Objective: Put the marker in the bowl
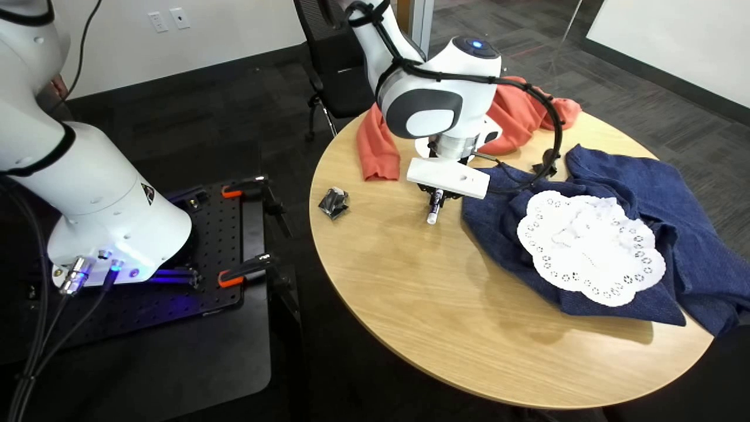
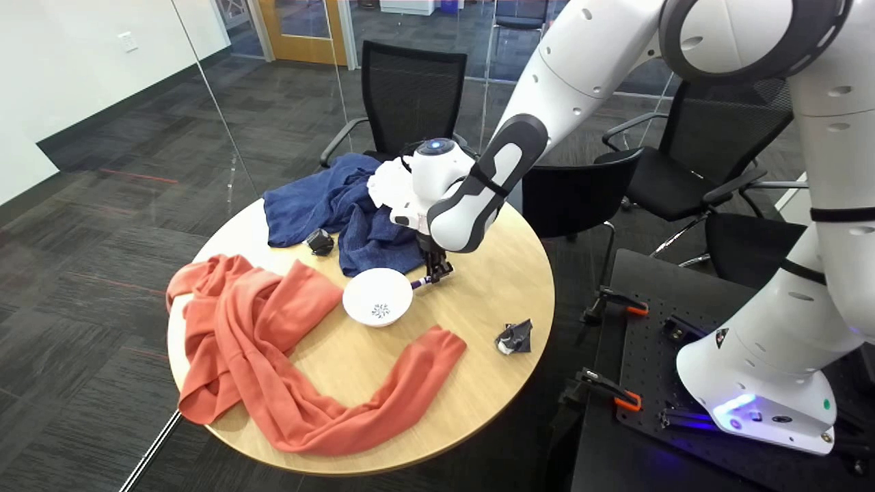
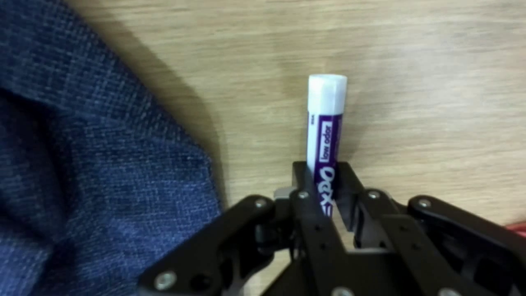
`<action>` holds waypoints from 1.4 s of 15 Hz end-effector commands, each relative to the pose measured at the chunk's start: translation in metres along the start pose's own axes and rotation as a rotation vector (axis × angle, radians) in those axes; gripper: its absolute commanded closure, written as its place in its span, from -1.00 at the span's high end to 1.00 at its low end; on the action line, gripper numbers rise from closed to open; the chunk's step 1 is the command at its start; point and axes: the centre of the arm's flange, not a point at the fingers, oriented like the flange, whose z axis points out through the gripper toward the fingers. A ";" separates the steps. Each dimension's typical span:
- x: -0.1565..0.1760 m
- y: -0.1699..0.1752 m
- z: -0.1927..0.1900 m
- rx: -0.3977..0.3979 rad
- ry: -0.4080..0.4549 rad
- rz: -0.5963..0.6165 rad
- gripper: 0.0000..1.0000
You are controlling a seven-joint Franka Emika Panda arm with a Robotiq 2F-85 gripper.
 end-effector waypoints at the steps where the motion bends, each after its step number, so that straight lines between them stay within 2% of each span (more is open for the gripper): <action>1: 0.003 -0.008 -0.049 -0.101 0.037 0.026 -0.90; 6: 0.016 -0.016 -0.110 -0.223 0.072 0.020 -0.90; 10: 0.034 -0.029 -0.140 -0.261 0.100 -0.030 -0.90; 13: 0.053 -0.040 -0.147 -0.250 0.128 -0.088 -0.90; 21: 0.091 -0.050 -0.120 -0.167 0.202 -0.237 -0.90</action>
